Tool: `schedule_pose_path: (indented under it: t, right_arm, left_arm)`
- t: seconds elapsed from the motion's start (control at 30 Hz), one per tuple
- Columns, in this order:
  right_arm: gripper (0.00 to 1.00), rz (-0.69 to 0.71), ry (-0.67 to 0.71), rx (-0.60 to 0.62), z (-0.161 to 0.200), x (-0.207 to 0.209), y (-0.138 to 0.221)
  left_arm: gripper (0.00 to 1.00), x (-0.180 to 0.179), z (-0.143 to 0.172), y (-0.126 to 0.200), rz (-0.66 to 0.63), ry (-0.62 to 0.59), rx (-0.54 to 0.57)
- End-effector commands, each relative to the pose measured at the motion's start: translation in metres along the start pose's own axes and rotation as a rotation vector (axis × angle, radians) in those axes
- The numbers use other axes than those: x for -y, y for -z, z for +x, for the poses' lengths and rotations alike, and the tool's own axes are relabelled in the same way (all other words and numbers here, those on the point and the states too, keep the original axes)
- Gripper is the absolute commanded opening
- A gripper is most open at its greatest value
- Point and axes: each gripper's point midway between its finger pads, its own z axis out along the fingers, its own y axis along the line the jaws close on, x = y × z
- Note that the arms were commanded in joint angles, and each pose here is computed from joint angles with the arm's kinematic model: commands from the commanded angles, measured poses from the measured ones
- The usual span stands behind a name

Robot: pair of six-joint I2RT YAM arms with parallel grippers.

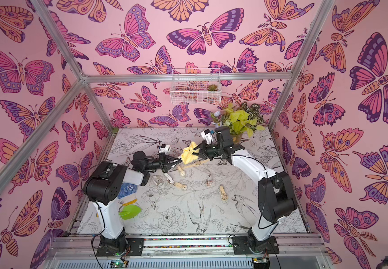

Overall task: Wipe the watch dial
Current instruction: Wipe the dirt from the watch dial, then place the watch at the center of the board.

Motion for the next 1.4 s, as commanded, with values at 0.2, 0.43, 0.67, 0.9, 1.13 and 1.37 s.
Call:
schedule_pose_path:
  t: [0.2,0.43,0.67,0.9,1.13,1.37]
  right_arm:
    - [0.0,0.202,-0.019,0.068,-0.003,0.042,0.031]
    - [0.0,0.294,-0.056,0.106,-0.004,0.065,0.047]
    - [0.0,0.339,-0.078,0.101,0.002,0.077,0.053]
    - [0.0,0.354,-0.098,0.085,0.007,0.085,0.055]
    - [0.0,0.347,-0.086,0.092,0.011,0.078,0.062]
    - [0.0,0.343,-0.096,0.086,0.012,0.082,0.06]
  left_arm:
    - [0.0,0.005,-0.002,0.0,-0.185,-0.071,0.067]
    - [0.0,-0.019,0.002,0.019,-0.512,-0.114,0.1]
    - [0.0,-0.052,0.007,0.028,-0.77,-0.148,0.126]
    - [0.0,-0.074,0.0,0.049,-1.036,-0.148,0.199]
    - [0.0,-0.084,-0.012,0.108,-1.292,-0.061,0.356]
    - [0.0,-0.086,-0.02,0.169,-1.476,0.059,0.512]
